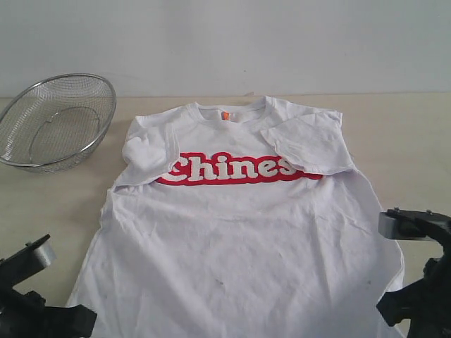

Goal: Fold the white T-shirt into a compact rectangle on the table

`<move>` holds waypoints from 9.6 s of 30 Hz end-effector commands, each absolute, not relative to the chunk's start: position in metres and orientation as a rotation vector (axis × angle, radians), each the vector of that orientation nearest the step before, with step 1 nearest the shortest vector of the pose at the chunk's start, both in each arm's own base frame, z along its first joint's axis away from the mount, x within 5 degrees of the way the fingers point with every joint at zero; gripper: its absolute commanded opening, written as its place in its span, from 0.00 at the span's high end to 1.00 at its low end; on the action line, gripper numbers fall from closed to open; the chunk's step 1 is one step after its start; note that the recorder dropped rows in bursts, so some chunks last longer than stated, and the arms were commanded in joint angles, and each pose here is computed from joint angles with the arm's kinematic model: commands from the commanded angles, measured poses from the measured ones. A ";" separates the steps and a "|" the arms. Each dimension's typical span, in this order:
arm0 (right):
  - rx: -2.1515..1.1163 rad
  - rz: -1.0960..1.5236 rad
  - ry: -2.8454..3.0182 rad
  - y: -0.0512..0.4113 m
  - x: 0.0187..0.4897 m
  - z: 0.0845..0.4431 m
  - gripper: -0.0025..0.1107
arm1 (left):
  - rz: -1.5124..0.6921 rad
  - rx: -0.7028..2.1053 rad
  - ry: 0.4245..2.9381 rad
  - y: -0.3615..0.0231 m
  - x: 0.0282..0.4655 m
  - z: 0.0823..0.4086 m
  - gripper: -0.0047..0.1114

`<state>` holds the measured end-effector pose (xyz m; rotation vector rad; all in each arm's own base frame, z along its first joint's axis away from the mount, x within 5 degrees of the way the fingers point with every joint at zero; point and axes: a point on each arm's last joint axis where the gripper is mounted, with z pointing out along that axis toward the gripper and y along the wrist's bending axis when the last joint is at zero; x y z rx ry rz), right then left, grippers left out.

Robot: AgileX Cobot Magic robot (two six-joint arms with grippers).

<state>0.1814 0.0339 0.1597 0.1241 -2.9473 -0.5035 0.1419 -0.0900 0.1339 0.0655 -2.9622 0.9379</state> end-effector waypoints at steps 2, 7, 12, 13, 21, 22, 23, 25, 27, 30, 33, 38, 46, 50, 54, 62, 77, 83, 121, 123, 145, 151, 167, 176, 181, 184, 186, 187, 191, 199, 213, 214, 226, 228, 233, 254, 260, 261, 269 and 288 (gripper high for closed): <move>0.167 -0.591 -2.973 0.038 0.179 0.172 0.98 | 0.975 0.052 -2.976 -0.090 0.138 0.143 0.92; 0.189 -0.602 -3.035 0.038 0.175 0.184 0.98 | 1.009 0.044 -2.992 -0.090 0.136 0.150 0.92; 0.215 -0.675 -3.036 0.042 0.175 0.186 0.98 | 1.066 0.018 -2.984 -0.091 0.131 0.158 0.92; 0.221 -0.698 -3.036 0.043 0.175 0.187 0.98 | 1.080 0.013 -2.994 -0.091 0.131 0.161 0.92; 0.286 -0.761 -3.125 0.045 0.164 0.208 0.98 | 1.219 -0.007 -3.043 -0.090 0.117 0.188 0.92; 0.295 -0.766 -3.141 0.045 0.162 0.212 0.98 | 1.225 -0.010 -3.056 -0.090 0.116 0.190 0.92; 0.303 -0.772 -3.157 0.046 0.159 0.216 0.98 | 1.229 -0.015 -3.063 -0.089 0.113 0.193 0.92; 0.317 -0.787 -3.170 0.046 0.152 0.223 0.98 | 1.227 -0.037 -3.065 -0.087 0.107 0.197 0.92; 0.337 -0.800 -3.195 0.046 0.147 0.230 0.98 | 1.237 -0.052 -3.061 -0.086 0.102 0.201 0.92; 0.345 -0.806 -3.232 0.046 0.139 0.238 0.98 | 1.286 -0.052 -3.070 -0.086 0.095 0.209 0.92; 0.363 -0.818 -3.251 0.047 0.131 0.244 0.98 | 1.315 -0.059 -3.073 -0.084 0.087 0.214 0.92; 0.286 -0.697 -3.308 0.040 0.131 0.244 0.98 | 1.250 -0.042 -3.123 -0.080 0.084 0.215 0.92; 0.181 -0.589 -3.288 0.035 0.151 0.227 0.60 | 1.233 -0.032 -3.136 -0.079 0.087 0.213 0.92; 0.112 -0.539 -3.245 0.033 0.157 0.217 0.31 | 1.231 -0.029 -3.146 -0.079 0.088 0.213 0.92; 0.094 -0.533 -3.213 0.033 0.165 0.208 0.40 | 1.231 -0.027 -3.148 -0.079 0.088 0.213 0.92; 0.091 -0.564 -3.126 0.035 0.176 0.190 0.39 | 1.231 -0.026 -3.150 -0.079 0.088 0.213 0.92; 0.047 -0.596 -2.962 0.039 0.175 0.154 0.40 | 1.230 -0.023 -3.163 -0.079 0.089 0.213 0.92; 0.044 -0.620 -2.922 0.041 0.177 0.148 0.40 | 1.229 -0.027 -3.164 -0.079 0.089 0.213 0.92; 0.107 -0.676 -2.876 0.044 0.180 0.136 0.98 | 1.229 -0.031 -3.166 -0.079 0.089 0.213 0.92; 0.106 -0.684 -2.867 0.044 0.180 0.138 0.98 | 1.229 -0.034 -3.171 -0.079 0.090 0.213 0.92; 0.288 -0.867 -3.220 0.050 0.163 0.220 0.98 | 1.335 -0.200 -3.242 -0.084 0.103 0.254 0.92; 0.348 -0.950 -3.277 0.053 0.157 0.242 0.98 | 1.379 -0.225 -3.272 -0.083 0.100 0.266 0.92; 0.414 -0.956 -3.391 0.051 0.116 0.272 0.98 | 1.378 -0.121 -3.346 -0.069 0.063 0.280 0.92; 0.418 -0.937 -3.416 0.050 0.099 0.278 0.98 | 1.406 -0.146 -3.319 -0.069 0.056 0.285 0.92; 0.443 -0.944 -3.437 0.050 0.098 0.289 0.98 | 1.449 -0.155 -3.370 -0.063 0.040 0.305 0.92; 0.487 -0.952 -3.423 0.052 0.095 0.290 0.98 | 1.434 -0.145 -3.374 -0.061 0.034 0.306 0.92; 0.496 -0.937 -3.427 0.051 0.089 0.291 0.98 | 1.436 -0.145 -3.372 -0.061 0.033 0.306 0.92; 0.492 -0.902 -3.450 0.050 0.085 0.292 0.98 | 1.440 -0.148 -3.375 -0.061 0.032 0.307 0.92; 0.490 -0.854 -3.481 0.048 0.077 0.293 0.98 | 1.440 -0.143 -3.372 -0.061 0.032 0.307 0.92; 0.512 -0.904 -3.501 0.049 0.071 0.297 0.98 | 1.424 -0.159 -3.361 -0.061 0.030 0.306 0.92; 0.538 -0.880 -3.534 0.048 0.062 0.299 0.98 | 1.320 -0.172 -3.350 -0.060 0.034 0.300 0.92; 0.536 -0.877 -3.532 0.048 0.063 0.298 0.98 | 1.280 -0.171 -3.350 -0.060 0.035 0.298 0.92; 0.556 -0.833 -3.536 0.046 0.064 0.297 0.98 | 0.612 0.109 -2.967 -0.057 0.072 0.206 0.92; 0.567 -0.830 -3.536 0.046 0.064 0.297 0.98 | 0.605 0.163 -2.940 -0.059 0.075 0.194 0.92; 0.572 -0.829 -3.537 0.046 0.064 0.297 0.98 | 0.633 0.248 -2.938 -0.062 0.085 0.182 0.73; 0.583 -0.826 -3.537 0.046 0.064 0.297 0.98 | 0.431 0.403 -2.746 -0.067 0.111 0.131 0.52; 0.586 -0.826 -3.537 0.046 0.064 0.297 0.98 | 0.440 0.406 -2.729 -0.069 0.116 0.122 0.52; 0.586 -0.826 -3.537 0.046 0.064 0.297 0.98 | 0.431 0.408 -2.718 -0.069 0.116 0.120 0.52; 0.589 -0.825 -3.537 0.046 0.064 0.297 0.98 | 0.389 0.431 -2.694 -0.068 0.118 0.110 0.52; 0.589 -0.825 -3.537 0.046 0.064 0.297 0.98 | 0.574 0.346 -2.753 -0.079 0.133 0.087 0.53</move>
